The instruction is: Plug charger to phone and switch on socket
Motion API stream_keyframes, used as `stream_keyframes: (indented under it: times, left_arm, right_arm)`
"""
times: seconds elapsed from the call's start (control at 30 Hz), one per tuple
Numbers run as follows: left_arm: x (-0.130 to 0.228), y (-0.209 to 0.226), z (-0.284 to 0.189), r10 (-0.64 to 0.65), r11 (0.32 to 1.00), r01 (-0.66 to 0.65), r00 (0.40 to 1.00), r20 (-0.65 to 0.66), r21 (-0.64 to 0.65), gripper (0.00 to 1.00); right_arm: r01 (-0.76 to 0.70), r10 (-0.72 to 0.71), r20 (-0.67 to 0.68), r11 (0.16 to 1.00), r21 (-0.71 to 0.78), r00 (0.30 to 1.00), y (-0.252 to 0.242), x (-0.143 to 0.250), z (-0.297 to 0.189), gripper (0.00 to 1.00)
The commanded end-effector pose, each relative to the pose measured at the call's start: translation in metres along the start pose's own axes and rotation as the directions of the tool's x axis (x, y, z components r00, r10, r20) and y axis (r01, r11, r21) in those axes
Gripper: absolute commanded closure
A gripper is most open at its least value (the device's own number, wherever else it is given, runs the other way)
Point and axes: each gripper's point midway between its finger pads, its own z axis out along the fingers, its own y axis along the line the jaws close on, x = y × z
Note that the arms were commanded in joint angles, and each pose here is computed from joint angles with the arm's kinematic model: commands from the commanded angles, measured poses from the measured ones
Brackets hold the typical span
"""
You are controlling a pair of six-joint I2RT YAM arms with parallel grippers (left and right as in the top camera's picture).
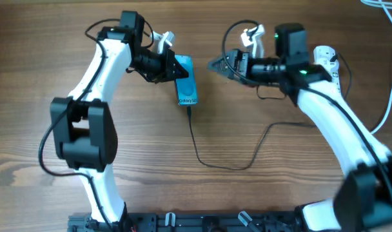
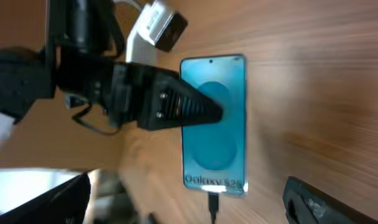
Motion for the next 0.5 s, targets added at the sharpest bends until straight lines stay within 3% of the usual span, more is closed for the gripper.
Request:
stream_keyframes:
  times: [0.0,0.13,0.47]
  left_arm:
    - [-0.001,0.010,0.010,-0.010,1.000,0.010,1.000,-0.023,0.017,0.96]
    - [-0.009,0.017,0.016,0.001,1.000,-0.001,1.000,-0.006,0.018,0.96]
    - [-0.026,0.048,0.035,-0.055,0.998,0.056,0.998,0.026,-0.038,0.96]
  right_arm:
    - [0.069,-0.122,0.177,0.957,0.281,0.977,-0.009,-0.019,-0.047,0.01]
    - [0.030,-0.100,0.174,0.931,0.363,0.980,-0.014,-0.005,-0.066,0.00]
    - [-0.001,-0.060,0.148,0.925,0.380,0.987,-0.021,0.005,-0.066,0.01]
